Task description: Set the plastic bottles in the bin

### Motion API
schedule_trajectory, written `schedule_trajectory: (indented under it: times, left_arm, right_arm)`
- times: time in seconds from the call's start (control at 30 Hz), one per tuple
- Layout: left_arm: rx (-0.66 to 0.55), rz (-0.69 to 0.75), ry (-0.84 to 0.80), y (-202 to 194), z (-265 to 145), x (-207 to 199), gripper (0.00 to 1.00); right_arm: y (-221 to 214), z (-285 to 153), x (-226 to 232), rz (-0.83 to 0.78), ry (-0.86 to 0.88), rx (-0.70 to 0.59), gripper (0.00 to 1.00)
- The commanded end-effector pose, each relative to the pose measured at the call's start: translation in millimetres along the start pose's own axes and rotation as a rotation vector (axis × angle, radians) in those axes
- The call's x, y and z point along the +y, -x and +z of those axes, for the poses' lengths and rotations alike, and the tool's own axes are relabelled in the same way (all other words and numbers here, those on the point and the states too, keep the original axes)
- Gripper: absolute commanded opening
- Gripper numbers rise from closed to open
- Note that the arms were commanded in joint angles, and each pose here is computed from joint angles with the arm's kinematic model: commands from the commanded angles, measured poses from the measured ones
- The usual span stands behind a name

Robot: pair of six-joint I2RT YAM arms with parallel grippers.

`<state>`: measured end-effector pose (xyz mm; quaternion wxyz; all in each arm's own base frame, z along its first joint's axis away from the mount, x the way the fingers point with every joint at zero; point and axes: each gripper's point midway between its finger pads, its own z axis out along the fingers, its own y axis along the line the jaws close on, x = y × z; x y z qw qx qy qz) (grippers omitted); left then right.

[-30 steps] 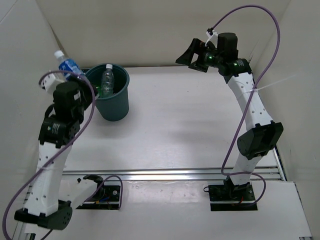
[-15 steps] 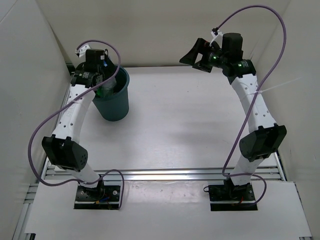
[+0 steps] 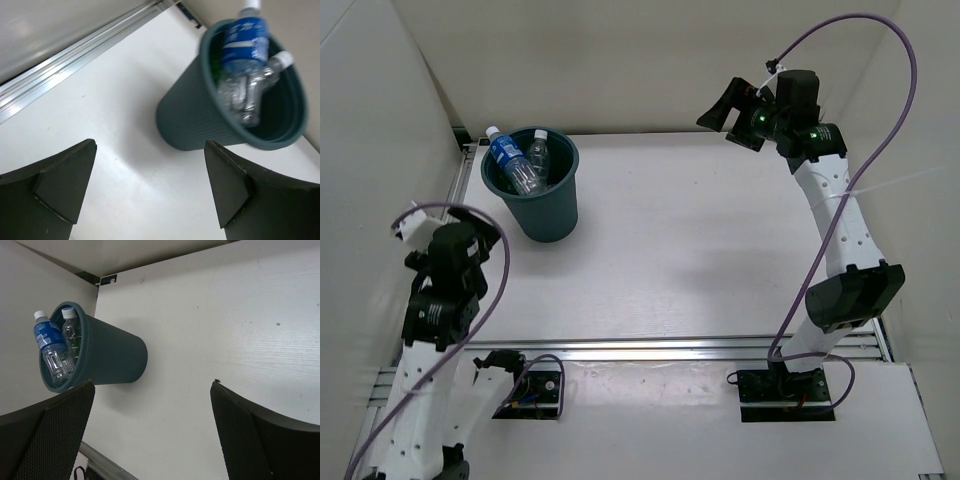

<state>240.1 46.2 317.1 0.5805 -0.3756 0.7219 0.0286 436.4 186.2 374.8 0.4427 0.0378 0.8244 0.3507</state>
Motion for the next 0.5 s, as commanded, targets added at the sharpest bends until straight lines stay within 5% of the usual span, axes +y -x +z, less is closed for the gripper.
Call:
schedule_trajectory:
  times: [0.0, 0.47]
  left_arm:
    - [0.018, -0.021, 0.102, -25.5, -7.1, 41.5, 1.00]
    - [0.001, 0.062, 0.256, -31.7, -27.5, 95.9, 1.00]
  right_arm:
    - [6.3, -5.3, -3.9, 0.016, -0.045, -0.028, 1.00]
    - [-29.1, 2.8, -58.1, 0.221, -0.234, 0.091, 1.00]
